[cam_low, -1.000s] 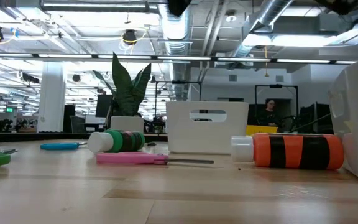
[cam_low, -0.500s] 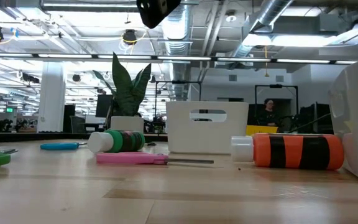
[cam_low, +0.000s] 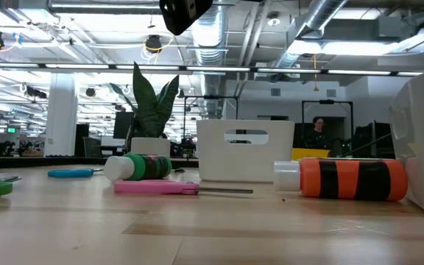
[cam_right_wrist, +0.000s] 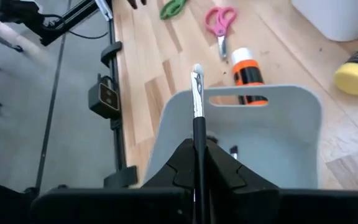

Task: Pick & Place Paint Supplies
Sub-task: Put the eyeshadow brush into the gray bin, then put the blue scissors into the white bin

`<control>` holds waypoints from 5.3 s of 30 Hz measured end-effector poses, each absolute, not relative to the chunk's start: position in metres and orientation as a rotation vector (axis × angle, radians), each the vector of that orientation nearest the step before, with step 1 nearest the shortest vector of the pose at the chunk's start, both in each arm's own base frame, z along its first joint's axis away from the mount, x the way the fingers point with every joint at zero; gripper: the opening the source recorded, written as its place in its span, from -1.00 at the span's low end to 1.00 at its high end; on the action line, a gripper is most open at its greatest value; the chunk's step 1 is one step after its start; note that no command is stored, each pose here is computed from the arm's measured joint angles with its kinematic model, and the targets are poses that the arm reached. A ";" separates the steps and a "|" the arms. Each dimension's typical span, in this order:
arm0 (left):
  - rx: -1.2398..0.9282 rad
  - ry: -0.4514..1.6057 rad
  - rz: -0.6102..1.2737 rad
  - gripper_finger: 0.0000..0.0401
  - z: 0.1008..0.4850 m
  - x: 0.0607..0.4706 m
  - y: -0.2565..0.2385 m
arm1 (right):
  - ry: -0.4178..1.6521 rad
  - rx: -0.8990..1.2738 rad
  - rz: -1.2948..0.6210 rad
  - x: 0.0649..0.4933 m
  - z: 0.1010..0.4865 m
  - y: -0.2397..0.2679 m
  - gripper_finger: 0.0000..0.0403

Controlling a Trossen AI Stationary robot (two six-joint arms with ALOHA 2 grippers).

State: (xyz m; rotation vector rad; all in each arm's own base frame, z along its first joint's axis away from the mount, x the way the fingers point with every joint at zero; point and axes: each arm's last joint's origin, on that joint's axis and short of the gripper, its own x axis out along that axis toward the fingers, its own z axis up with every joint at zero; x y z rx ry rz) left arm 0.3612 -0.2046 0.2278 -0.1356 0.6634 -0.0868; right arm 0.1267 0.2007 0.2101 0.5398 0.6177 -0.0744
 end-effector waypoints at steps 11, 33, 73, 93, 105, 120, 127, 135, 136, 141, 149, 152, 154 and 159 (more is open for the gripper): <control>-0.155 0.659 -0.072 -0.89 0.228 0.361 -0.204 | 0.593 0.537 -0.095 0.131 0.172 0.211 -0.96; -0.154 0.659 -0.074 -0.91 0.228 0.361 -0.205 | 0.630 0.572 -0.100 0.148 0.124 0.234 -0.96; -0.154 0.661 -0.075 -0.92 0.228 0.361 -0.205 | 0.872 0.455 -0.172 0.147 0.137 0.201 -0.97; -0.153 0.659 -0.069 -0.92 0.228 0.361 -0.205 | 0.866 0.605 -0.282 0.145 0.139 0.196 -0.97; -0.152 0.658 -0.067 -0.92 0.228 0.361 -0.205 | 0.916 0.748 -0.138 0.130 0.152 0.216 -0.97; -0.143 0.646 -0.039 -0.92 0.228 0.361 -0.203 | 0.950 0.687 -0.163 0.128 0.172 0.226 -1.00; -0.143 0.643 -0.032 -0.92 0.229 0.362 -0.202 | 0.887 0.627 -0.243 0.147 0.172 0.210 -1.00; -0.144 0.643 -0.033 -0.92 0.229 0.362 -0.202 | 0.890 0.572 -0.292 0.174 0.172 0.188 -1.00; -0.144 0.643 -0.033 -0.92 0.229 0.362 -0.202 | 0.898 0.572 -0.296 0.177 0.171 0.186 -1.00; -0.144 0.643 -0.033 -0.92 0.229 0.362 -0.202 | 0.893 0.582 -0.345 0.189 0.171 0.173 -1.00; -0.144 0.643 -0.033 -0.92 0.229 0.362 -0.202 | 0.919 0.583 -0.401 0.195 0.169 0.162 -1.00; -0.144 0.643 -0.033 -0.92 0.229 0.362 -0.202 | 0.923 0.585 -0.410 0.194 0.169 0.161 -1.00; -0.144 0.643 -0.033 -0.92 0.229 0.362 -0.202 | 0.928 0.591 -0.424 0.193 0.169 0.161 -1.00; -0.144 0.644 -0.033 -0.92 0.229 0.362 -0.202 | 0.926 0.599 -0.428 0.193 0.169 0.161 -1.00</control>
